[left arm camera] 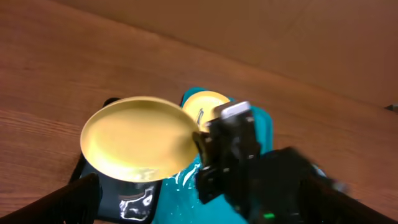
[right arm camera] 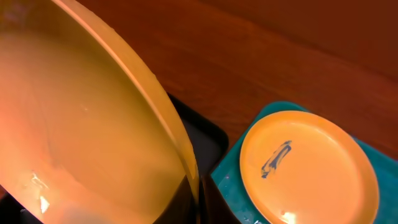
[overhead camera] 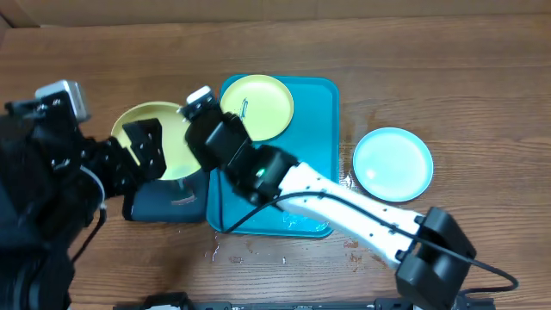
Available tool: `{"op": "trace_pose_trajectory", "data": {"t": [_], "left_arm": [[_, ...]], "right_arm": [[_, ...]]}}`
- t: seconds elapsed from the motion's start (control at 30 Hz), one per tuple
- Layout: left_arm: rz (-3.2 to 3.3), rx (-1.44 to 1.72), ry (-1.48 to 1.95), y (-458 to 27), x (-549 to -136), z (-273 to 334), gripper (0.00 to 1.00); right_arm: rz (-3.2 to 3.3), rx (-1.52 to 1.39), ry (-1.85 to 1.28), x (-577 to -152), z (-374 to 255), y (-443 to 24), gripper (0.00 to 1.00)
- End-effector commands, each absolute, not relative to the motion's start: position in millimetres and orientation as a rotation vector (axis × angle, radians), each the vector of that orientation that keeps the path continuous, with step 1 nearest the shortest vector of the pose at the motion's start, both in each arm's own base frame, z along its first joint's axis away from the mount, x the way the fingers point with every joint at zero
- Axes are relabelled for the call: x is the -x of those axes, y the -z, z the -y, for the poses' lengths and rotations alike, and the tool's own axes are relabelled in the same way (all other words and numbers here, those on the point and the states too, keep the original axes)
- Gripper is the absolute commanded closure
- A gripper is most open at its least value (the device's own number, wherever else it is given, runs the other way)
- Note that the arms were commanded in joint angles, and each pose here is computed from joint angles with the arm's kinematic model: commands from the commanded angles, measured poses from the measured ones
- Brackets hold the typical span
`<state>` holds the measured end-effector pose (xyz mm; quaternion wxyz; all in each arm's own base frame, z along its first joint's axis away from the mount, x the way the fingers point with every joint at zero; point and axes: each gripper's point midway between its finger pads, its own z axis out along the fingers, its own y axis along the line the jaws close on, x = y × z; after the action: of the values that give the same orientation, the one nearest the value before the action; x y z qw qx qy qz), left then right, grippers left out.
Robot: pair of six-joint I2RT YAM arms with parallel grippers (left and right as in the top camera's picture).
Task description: Clean dirty plates on tray and stack at the side
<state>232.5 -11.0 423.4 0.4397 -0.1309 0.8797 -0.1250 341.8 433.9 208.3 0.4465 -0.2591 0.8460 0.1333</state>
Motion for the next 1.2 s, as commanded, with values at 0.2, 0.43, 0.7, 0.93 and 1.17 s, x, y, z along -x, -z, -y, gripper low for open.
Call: {"op": "trace_pose_trajectory", "data": {"t": [0.2,0.43,0.7,0.93,1.17], "left_arm": [[-2.160,0.302,0.319,-431,-217,14,0.00],[-2.162,0.303,0.319,-430,-218,14,0.00],[-2.165,0.304,0.319,-429,-219,14,0.00],[-2.165,0.304,0.319,-429,-219,14,0.00],[-2.165,0.304,0.319,-429,-219,14,0.00]], "right_arm": [[-1.854,0.651,0.030,-314,-440,-248,0.96],[-1.771,0.589,0.181,-288,-435,-265,0.96],[-1.740,0.560,0.233,-278,-432,-271,0.96],[-1.738,0.555,0.225,-278,-433,-273,0.96],[-1.738,0.555,0.225,-278,-433,-273,0.96]]}}
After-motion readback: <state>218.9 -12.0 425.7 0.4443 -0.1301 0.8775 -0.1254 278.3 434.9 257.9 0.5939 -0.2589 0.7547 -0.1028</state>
